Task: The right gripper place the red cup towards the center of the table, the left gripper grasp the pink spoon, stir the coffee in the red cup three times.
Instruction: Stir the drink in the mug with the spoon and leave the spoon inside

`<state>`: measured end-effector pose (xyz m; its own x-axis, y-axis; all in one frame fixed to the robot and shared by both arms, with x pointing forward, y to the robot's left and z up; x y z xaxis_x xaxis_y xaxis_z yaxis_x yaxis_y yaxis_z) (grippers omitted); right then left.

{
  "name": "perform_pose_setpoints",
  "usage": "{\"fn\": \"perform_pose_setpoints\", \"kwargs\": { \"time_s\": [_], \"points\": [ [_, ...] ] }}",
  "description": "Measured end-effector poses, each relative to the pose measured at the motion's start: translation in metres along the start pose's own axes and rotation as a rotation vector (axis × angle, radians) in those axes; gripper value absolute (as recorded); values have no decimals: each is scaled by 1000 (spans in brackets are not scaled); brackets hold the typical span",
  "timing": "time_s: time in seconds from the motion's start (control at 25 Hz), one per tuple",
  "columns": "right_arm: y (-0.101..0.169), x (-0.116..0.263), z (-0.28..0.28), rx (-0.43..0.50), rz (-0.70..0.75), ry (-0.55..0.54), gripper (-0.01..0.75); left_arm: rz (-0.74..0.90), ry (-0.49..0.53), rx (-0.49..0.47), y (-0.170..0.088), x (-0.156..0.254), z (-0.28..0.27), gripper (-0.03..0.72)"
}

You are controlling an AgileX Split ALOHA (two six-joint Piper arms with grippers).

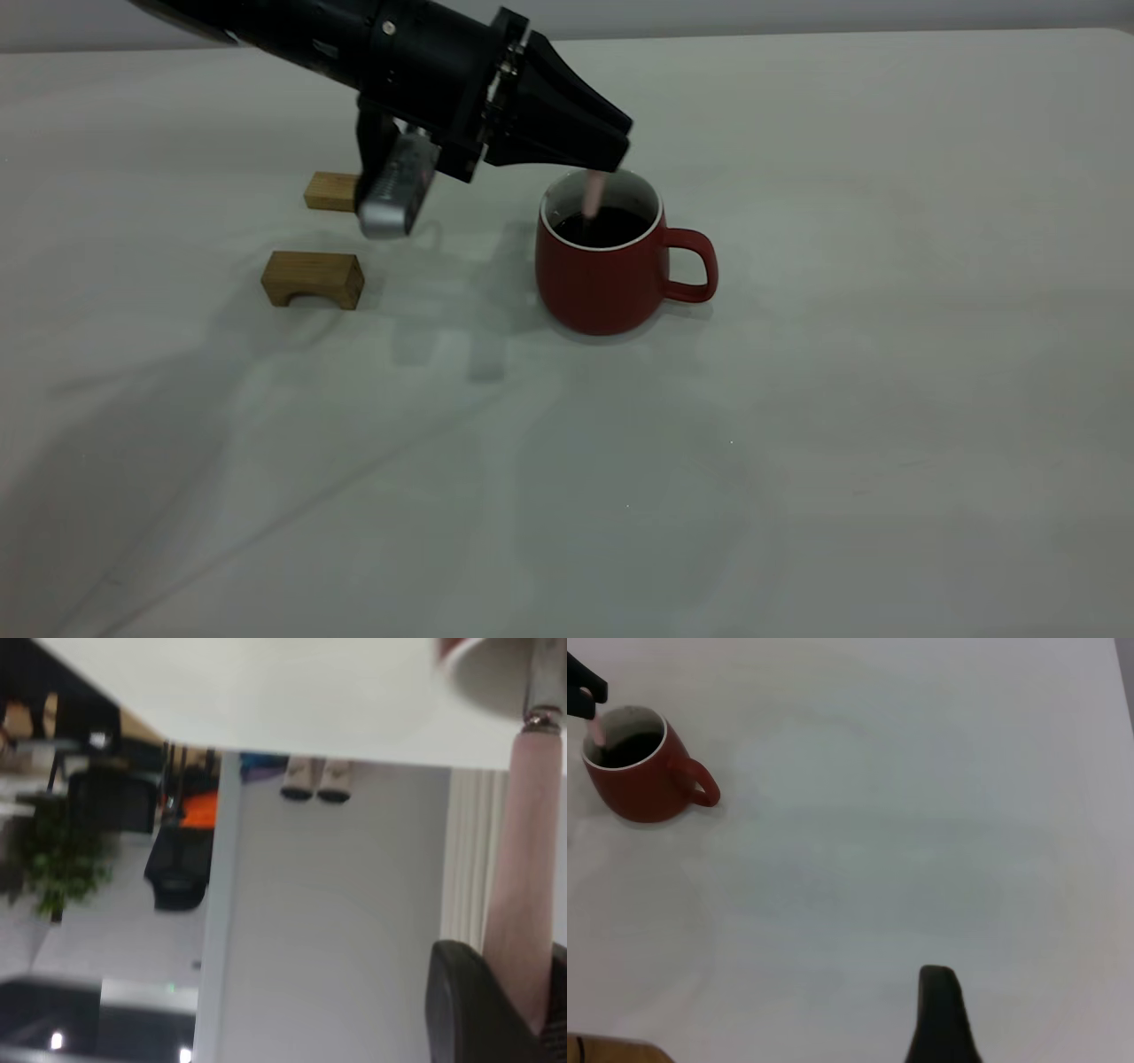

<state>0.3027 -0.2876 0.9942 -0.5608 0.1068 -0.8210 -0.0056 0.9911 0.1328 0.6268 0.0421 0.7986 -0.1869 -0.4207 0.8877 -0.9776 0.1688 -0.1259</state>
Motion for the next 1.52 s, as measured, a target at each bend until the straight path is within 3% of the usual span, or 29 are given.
{"fn": "perform_pose_setpoints", "kwargs": {
  "time_s": [0.24,0.44,0.8,0.88,1.08,1.2,1.4,1.52],
  "points": [
    [0,0,0,0,0,0,585,37,4,24,-3,-1,7,178],
    [0,0,0,0,0,0,585,51,61,-55,13,7,16,178],
    [0,0,0,0,0,0,585,92,-12,-45,9,1,11,180],
    [0,0,0,0,0,0,585,94,-22,-37,7,0,11,216],
    [0,0,0,0,0,0,585,123,-62,-47,6,-6,10,470],
    [0,0,0,0,0,0,585,183,-84,-83,4,-4,7,562],
    [0,0,0,0,0,0,585,325,-114,-260,6,9,-8,575],
    [0,0,0,0,0,0,585,471,-247,-369,-4,9,-30,566]
  ]
}}
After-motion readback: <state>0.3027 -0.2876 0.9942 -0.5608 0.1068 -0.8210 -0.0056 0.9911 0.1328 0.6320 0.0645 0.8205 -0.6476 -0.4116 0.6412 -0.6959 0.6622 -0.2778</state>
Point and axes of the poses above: a point on each arm's last joint axis where the gripper is mounted, z pointing out along that axis toward the gripper, y along the wrist's bending axis when the last joint is at zero, x = y × z, the point moved 8 cm from there along z, pointing out along that axis toward the gripper, and after that the axes turned 11 degrees about z, right-handed, at the moved point
